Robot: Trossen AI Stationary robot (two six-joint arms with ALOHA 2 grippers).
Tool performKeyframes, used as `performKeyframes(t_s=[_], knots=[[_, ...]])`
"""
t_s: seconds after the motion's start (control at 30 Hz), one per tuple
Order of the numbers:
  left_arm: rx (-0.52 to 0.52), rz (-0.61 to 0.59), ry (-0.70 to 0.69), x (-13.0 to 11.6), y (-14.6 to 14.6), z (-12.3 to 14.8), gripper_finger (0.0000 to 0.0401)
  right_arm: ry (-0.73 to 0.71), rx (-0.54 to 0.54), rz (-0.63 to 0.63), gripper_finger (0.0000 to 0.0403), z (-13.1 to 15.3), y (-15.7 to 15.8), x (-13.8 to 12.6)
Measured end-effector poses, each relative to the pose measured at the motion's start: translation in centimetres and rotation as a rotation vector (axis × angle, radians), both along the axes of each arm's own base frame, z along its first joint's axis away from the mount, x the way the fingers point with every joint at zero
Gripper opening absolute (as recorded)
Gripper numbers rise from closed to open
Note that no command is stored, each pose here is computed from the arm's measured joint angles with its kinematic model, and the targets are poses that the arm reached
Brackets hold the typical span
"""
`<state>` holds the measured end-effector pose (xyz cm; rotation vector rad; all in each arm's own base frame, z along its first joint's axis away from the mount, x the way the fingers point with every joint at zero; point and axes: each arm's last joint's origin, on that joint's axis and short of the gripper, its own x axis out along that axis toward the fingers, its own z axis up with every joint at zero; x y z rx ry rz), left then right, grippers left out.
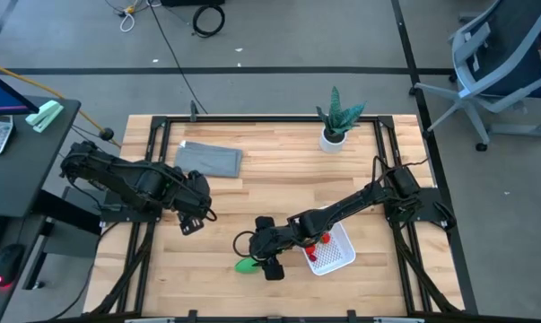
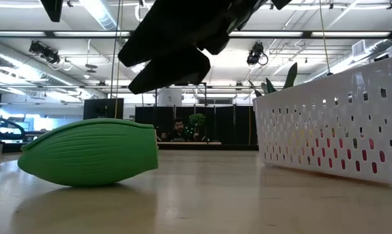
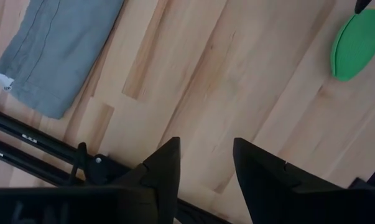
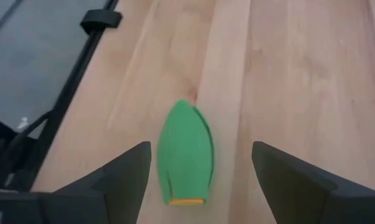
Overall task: Pick and placing Produce into tupperware
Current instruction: Put the green corn into the white bin
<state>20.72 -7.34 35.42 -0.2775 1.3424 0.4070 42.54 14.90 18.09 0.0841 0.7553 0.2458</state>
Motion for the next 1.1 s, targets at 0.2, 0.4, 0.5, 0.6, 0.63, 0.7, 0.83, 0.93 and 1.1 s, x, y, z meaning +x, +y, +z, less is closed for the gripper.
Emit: performKeyframes(t_s=[0.2,0.4,0.5,0.6,0.63,0.7,0.83,0.93,1.1], knots=[[-0.002,0.002,-0.005,0.0,0.0,0.0,0.0152,0.007,0.029,-0.037,0.0290,-0.2,0.0,0.1],[-0.004,0.006,-0.008,0.1,0.0,0.0,0.0152,-0.066,0.022,0.011,0.0290,-0.5,0.3,0.8],[-0.004,0.006,-0.010,0.1,0.0,0.0,0.0147,-0.069,0.050,0.042,0.0290,-0.6,0.5,1.0],[-0.005,0.006,-0.012,0.1,0.0,0.0,0.0143,-0.096,0.070,0.076,0.0290,0.4,0.8,1.5],[-0.005,0.006,-0.013,0.1,0.0,0.0,0.0142,-0.123,0.067,0.086,0.0290,1.0,0.9,1.8],[-0.006,0.006,-0.015,0.2,0.0,0.0,0.0142,-0.167,0.058,0.103,0.0290,2.4,1.1,2.3],[-0.011,0.007,-0.029,0.3,-0.1,0.0,0.0147,-0.190,0.016,0.137,0.0291,4.2,1.3,3.5],[-0.013,0.008,-0.033,0.3,-0.1,0.0,0.0150,-0.136,-0.018,0.146,0.0296,2.9,1.3,4.8],[-0.017,0.032,-0.034,0.3,-0.1,0.0,0.0147,-0.084,0.022,0.085,0.0305,1.8,0.9,6.9]])
